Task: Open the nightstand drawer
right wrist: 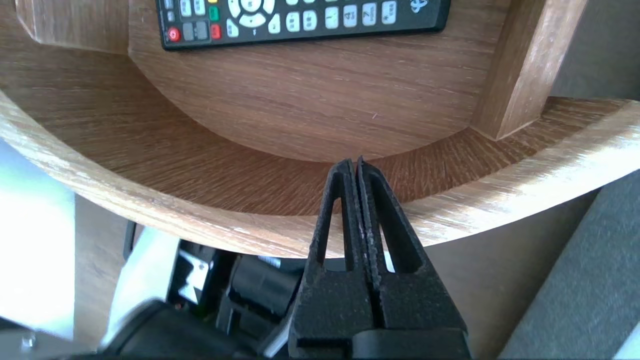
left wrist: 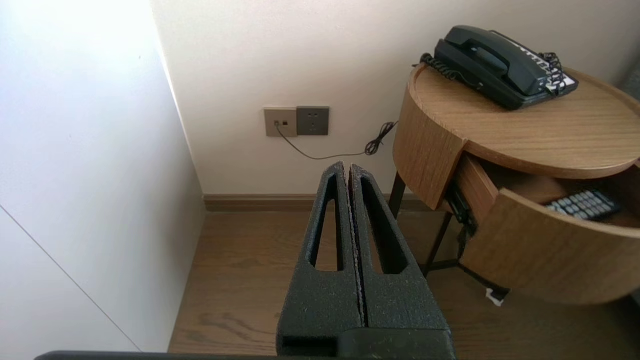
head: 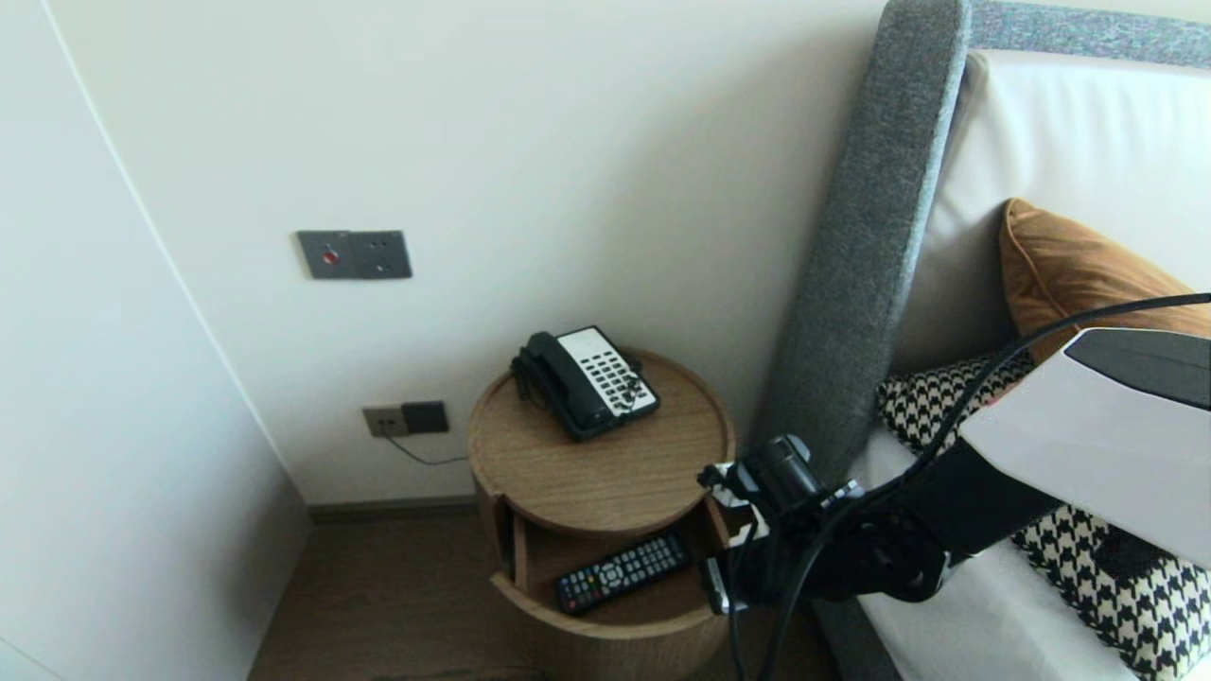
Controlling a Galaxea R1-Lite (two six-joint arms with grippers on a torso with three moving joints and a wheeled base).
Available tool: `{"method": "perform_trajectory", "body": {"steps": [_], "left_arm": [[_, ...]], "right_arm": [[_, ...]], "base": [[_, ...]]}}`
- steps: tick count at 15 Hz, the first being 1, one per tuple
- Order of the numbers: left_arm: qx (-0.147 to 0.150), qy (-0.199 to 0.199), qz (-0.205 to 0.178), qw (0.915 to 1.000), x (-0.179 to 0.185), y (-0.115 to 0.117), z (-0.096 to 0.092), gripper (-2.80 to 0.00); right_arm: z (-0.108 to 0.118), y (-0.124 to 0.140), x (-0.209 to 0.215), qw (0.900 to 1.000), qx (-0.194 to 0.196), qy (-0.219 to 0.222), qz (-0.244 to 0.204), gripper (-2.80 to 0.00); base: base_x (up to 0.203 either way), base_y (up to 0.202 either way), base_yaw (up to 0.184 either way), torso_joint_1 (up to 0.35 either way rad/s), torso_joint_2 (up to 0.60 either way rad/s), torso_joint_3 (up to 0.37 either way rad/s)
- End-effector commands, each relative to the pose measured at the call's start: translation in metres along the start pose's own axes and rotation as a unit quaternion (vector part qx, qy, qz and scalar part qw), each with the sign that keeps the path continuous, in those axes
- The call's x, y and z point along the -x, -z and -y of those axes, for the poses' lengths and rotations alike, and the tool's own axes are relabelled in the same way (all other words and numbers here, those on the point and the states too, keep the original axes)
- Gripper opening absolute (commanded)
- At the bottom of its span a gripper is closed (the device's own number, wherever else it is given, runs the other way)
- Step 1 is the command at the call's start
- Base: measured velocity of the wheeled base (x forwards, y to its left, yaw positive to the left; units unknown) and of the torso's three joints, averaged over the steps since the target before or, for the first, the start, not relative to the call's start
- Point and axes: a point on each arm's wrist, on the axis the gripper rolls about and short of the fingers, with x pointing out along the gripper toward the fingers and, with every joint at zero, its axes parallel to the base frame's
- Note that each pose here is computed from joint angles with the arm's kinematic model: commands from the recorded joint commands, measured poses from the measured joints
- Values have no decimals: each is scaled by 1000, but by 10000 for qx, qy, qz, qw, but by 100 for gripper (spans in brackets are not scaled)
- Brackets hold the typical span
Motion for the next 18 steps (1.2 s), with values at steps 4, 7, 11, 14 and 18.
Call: {"method": "perform_trajectory", "body": {"steps": [4,7,11,14,18], "left_arm": [[5,-3,10,10000,0,0,0,-280],[5,-2,10,10000,0,0,0,-280],[5,-3,10,10000,0,0,0,-280],[5,-5,10,10000,0,0,0,-280],[5,-6,10,10000,0,0,0,-280]], "right_arm": [[-8,18,9,9999,131,-73,50,-280],[-11,30,18,9998,183,-87,-19,-280],[-13,43,28,9996,250,-120,-86,-280],[-13,49,35,9995,259,-120,-109,-280],[-14,58,42,9993,302,-137,-157,-280]], "base": [[0,0,0,0,0,0],[0,0,0,0,0,0],[0,0,0,0,0,0],[0,0,0,0,0,0],[0,0,0,0,0,0]]}}
